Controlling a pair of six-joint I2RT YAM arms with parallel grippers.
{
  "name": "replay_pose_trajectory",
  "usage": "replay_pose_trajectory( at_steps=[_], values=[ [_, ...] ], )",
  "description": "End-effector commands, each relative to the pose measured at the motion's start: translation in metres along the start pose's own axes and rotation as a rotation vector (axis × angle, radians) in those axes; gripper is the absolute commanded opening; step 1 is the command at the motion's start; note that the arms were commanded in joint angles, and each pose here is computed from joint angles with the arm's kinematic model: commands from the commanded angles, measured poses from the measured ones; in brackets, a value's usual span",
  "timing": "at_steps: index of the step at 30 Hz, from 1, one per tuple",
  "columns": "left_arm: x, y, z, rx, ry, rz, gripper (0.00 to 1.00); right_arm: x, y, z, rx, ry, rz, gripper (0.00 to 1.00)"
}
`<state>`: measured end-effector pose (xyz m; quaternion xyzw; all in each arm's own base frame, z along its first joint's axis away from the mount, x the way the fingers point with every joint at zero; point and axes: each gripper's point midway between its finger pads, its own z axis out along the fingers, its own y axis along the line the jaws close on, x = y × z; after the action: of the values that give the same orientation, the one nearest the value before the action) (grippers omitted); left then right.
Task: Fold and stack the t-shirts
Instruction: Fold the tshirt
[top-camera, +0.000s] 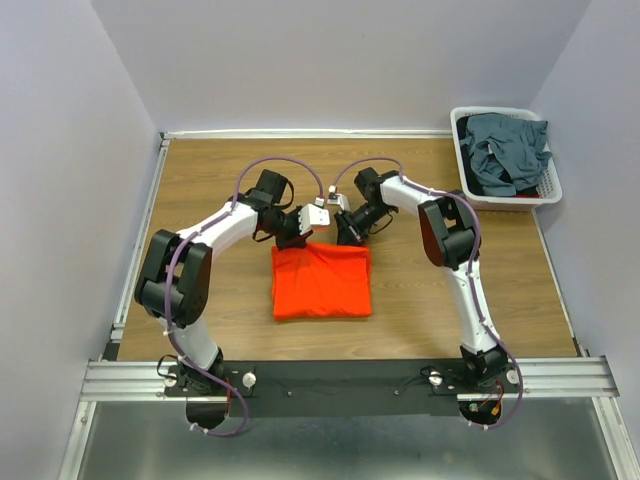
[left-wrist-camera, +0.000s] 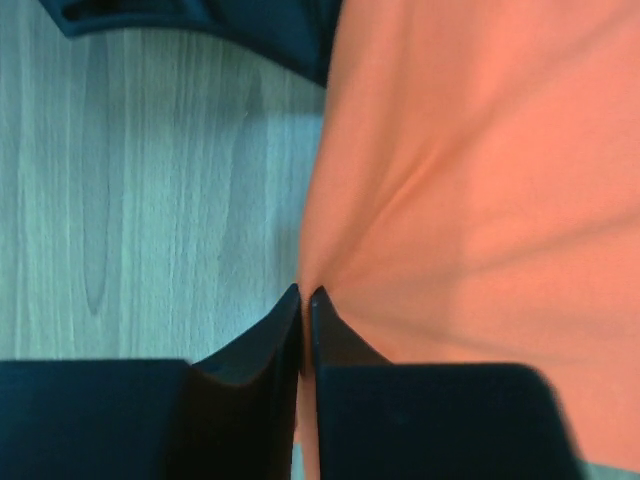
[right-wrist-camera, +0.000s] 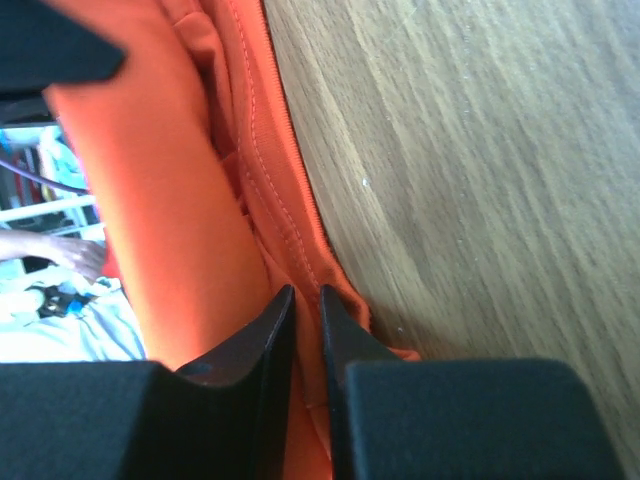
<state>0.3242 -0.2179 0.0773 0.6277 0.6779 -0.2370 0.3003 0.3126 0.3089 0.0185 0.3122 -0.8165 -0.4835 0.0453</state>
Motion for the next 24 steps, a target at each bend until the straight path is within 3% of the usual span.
replay_pose_trajectory(
  at_steps=[1,6,11,14,20,24],
  values=[
    [0.005,0.022,0.005,-0.067,0.015,0.032,0.21,0.003,-0.03,-0.006,0.176,0.036,-0.095,0.25],
    [-0.003,0.026,-0.004,-0.063,0.021,0.036,0.35,-0.019,-0.023,-0.035,0.322,0.004,-0.189,0.34],
    [-0.019,0.021,-0.032,-0.083,0.001,0.05,0.41,-0.033,-0.015,-0.068,0.465,-0.024,-0.26,0.41],
    [-0.008,0.018,-0.043,-0.084,0.008,0.014,0.44,-0.042,-0.006,-0.09,0.526,-0.062,-0.281,0.43],
    [0.012,0.021,-0.047,-0.072,0.011,-0.057,0.45,-0.041,0.015,-0.114,0.524,-0.1,-0.278,0.48],
    [0.016,0.021,-0.04,-0.036,0.014,-0.086,0.52,-0.02,0.025,-0.107,0.451,-0.046,-0.272,0.53]
  ],
)
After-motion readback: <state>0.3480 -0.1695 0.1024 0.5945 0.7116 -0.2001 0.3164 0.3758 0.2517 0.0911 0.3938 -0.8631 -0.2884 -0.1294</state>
